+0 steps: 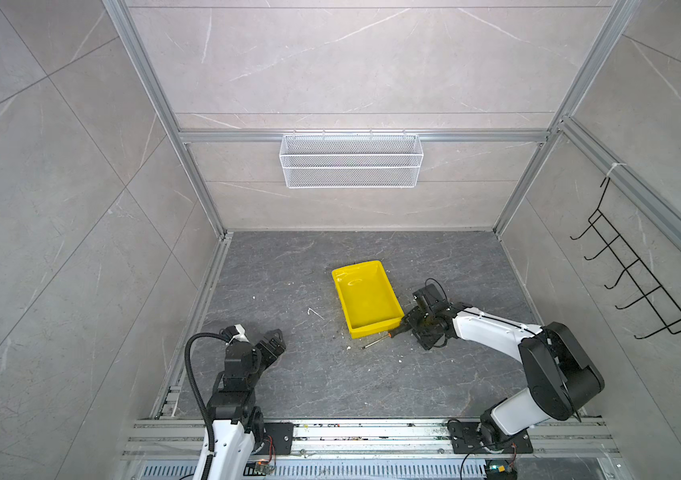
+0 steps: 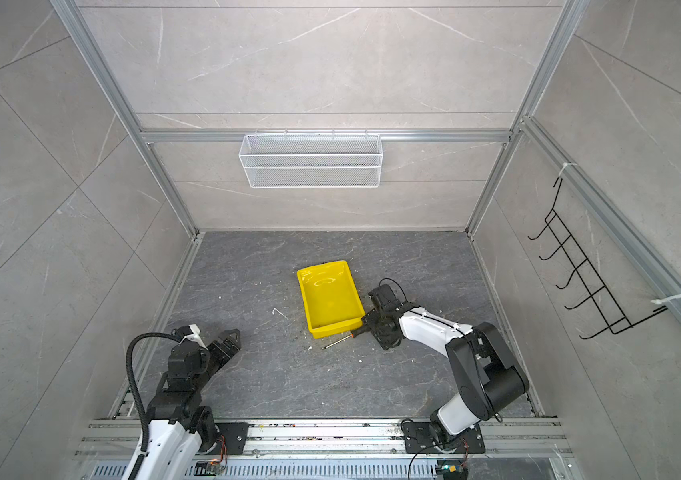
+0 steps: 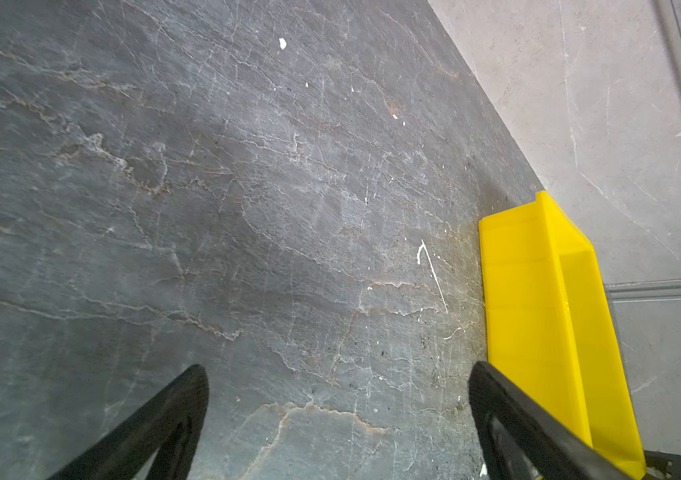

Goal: Put the screwdriver in the bin
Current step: 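Lower the right gripper and close it on the screwdriver's orange handle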

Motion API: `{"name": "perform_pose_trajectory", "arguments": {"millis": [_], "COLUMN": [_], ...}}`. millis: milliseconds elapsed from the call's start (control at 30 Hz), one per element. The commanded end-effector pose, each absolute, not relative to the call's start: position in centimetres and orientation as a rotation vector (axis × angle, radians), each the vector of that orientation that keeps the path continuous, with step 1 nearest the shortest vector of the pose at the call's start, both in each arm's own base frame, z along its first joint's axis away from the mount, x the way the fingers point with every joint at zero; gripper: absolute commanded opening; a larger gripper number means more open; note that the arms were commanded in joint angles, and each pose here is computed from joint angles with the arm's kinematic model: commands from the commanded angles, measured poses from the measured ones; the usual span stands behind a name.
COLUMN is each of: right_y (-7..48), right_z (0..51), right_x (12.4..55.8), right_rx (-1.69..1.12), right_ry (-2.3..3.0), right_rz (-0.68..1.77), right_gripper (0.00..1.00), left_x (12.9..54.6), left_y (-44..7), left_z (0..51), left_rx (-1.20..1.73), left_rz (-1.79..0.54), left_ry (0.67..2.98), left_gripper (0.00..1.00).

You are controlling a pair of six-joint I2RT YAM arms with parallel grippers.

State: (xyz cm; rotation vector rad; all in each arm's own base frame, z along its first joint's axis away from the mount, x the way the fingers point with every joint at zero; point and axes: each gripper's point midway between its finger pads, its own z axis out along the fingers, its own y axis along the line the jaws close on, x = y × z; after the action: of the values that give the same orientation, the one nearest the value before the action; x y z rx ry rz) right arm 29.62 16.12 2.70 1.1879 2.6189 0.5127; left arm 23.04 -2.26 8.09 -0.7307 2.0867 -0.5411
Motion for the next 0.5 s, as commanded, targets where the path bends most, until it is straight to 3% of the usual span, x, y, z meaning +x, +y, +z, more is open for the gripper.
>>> {"name": "perform_pose_trajectory", "arguments": {"millis": [0, 133, 467], "right_y": [14.9, 14.8, 14.4], "right_z": [-0.3, -0.7, 0.0], "right_x": [27.2, 27.1, 29.1], "right_rx": [1.273, 1.283, 1.272], "right_ry": [2.679, 2.686, 2.687], "right_rz": [0.406, 0.389, 0.344], "right_gripper": [0.68, 0.62, 0.61], "left_x": [23.7, 23.6, 23.6], "left_y": [-2.2, -2.3, -2.2], "left_z": [9.3, 9.3, 9.3], "left_rx": [-0.725, -0.724, -0.727], "left_rz": [-0.56, -0.561, -0.56], "left_ry": [2.039, 2.041, 2.04], "left_gripper": [1.0, 1.0, 1.0]}}
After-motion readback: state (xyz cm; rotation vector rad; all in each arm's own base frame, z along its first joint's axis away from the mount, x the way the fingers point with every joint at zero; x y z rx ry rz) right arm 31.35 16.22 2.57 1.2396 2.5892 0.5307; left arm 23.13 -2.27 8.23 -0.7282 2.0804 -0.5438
